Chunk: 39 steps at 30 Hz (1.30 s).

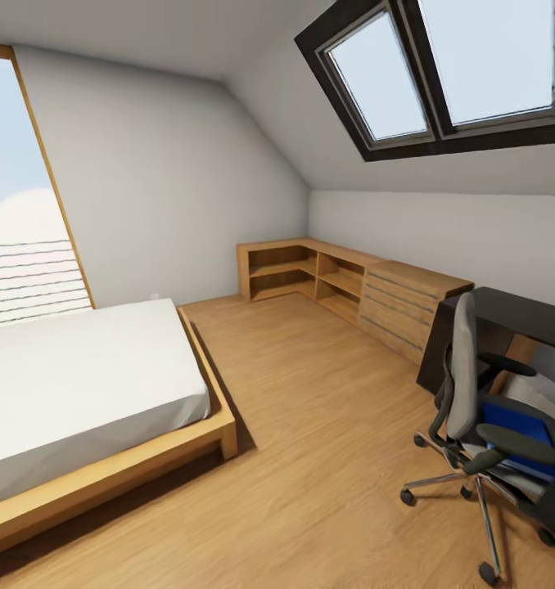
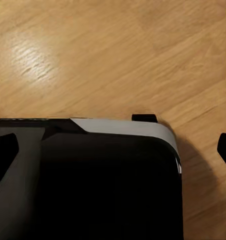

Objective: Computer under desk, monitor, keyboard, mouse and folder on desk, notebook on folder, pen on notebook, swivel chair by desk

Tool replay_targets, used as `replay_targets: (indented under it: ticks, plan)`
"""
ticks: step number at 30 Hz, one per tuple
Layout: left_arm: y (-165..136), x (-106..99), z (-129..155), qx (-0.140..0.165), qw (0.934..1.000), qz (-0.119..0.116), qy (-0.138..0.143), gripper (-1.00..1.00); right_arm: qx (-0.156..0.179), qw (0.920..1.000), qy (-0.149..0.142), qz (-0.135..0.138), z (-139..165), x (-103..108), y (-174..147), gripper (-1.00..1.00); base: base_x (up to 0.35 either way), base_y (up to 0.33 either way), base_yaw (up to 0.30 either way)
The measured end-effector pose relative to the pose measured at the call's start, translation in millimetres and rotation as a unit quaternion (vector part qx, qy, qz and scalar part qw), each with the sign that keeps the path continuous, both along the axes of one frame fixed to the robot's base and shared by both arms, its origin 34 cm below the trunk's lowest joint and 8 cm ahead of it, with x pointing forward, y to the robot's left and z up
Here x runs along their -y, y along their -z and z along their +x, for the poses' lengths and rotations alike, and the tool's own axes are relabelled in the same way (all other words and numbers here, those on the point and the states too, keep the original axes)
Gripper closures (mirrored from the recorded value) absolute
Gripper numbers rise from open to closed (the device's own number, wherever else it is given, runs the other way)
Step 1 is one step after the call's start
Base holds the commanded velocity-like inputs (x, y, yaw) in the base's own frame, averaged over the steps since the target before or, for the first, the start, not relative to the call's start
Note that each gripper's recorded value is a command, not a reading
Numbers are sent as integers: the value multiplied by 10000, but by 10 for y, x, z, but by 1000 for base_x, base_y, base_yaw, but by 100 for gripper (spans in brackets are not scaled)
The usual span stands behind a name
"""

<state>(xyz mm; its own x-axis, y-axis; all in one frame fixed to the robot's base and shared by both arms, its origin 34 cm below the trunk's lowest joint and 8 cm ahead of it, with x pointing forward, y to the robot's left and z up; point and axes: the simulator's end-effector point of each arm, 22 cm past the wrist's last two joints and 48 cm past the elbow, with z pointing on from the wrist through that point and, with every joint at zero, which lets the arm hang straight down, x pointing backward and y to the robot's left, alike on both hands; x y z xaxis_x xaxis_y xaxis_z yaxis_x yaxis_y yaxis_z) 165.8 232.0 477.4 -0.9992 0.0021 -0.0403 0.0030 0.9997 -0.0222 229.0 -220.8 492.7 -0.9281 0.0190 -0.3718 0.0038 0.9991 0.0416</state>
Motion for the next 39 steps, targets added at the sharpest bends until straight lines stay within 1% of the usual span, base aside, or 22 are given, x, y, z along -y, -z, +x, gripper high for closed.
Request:
replay_targets:
  ticks: [3,10,12,13,14,18,19,20,22,23,24,28,32,33,34,36,37,38,39]
  plan:
    - [-51,-2,89,91,10000,1,-1,-100,29,10000,4,3,7,-4,-51,-100,0,0,-239]
    - [-159,-6,133,135,9999,4,-5,-100,77,10000,8,4,46,-5,-164,-100,0,0,-224]
    - [-197,-11,238,246,9997,7,-5,-100,148,9999,11,5,112,-5,-204,-100,0,0,-181]
    - [-236,-45,449,474,9989,28,-6,-100,428,9991,21,7,368,-5,-273,-100,0,0,-159]
    - [-256,-59,493,522,9986,37,-7,-100,495,9988,28,7,428,-4,-303,-100,0,0,-160]
    - [-372,-102,810,864,9962,64,-11,-100,953,9954,46,15,827,-9,-485,-100,0,0,-198]
    - [-419,-109,949,1014,9948,68,-12,-100,1126,9936,50,17,975,-10,-556,-100,0,0,-239]
    - [-443,-112,988,1055,9944,69,-11,-100,1176,9930,52,16,1016,-8,-587,-100,0,0,-255]
    - [-509,-171,1127,1205,9927,107,-6,-100,1464,9892,57,13,1230,-1,-717,-100,0,0,-263]
    - [-529,-185,1146,1227,9924,116,-5,-100,1527,9883,56,13,1271,0,-753,-100,0,0,-263]
    - [-559,-210,1198,1284,9916,133,-3,-100,1722,9850,52,6,1387,10,-836,-100,0,0,-260]
    - [-636,-213,1260,1357,9907,133,-11,-100,2047,9788,24,-2,1547,22,-1008,-100,0,0,-236]
    - [-698,-220,1275,1385,9903,127,-70,-100,2086,9780,10,6,1555,11,-1076,-100,0,0,-213]
    - [-719,-221,1295,1427,9895,104,-182,-100,2092,9779,6,8,1555,7,-1092,-100,0,0,-209]
    - [-739,-221,1311,1465,9889,93,-224,-100,2097,9778,4,8,1556,7,-1108,-100,0,0,-208]
    - [-806,-232,1476,1876,9817,70,-329,-100,2108,9775,-3,10,1560,5,-1113,-100,0,0,-208]
    - [-857,-254,1580,2146,9760,81,-349,-100,2114,9774,-5,9,1564,7,-1116,-100,0,0,-208]
    - [-886,-268,1633,2291,9727,90,-357,-100,2120,9773,-6,9,1567,8,-1119,-100,0,0,-207]
    - [-936,-291,1709,2535,9666,107,-368,-100,2129,9771,-14,10,1572,6,-1122,-100,0,0,-207]
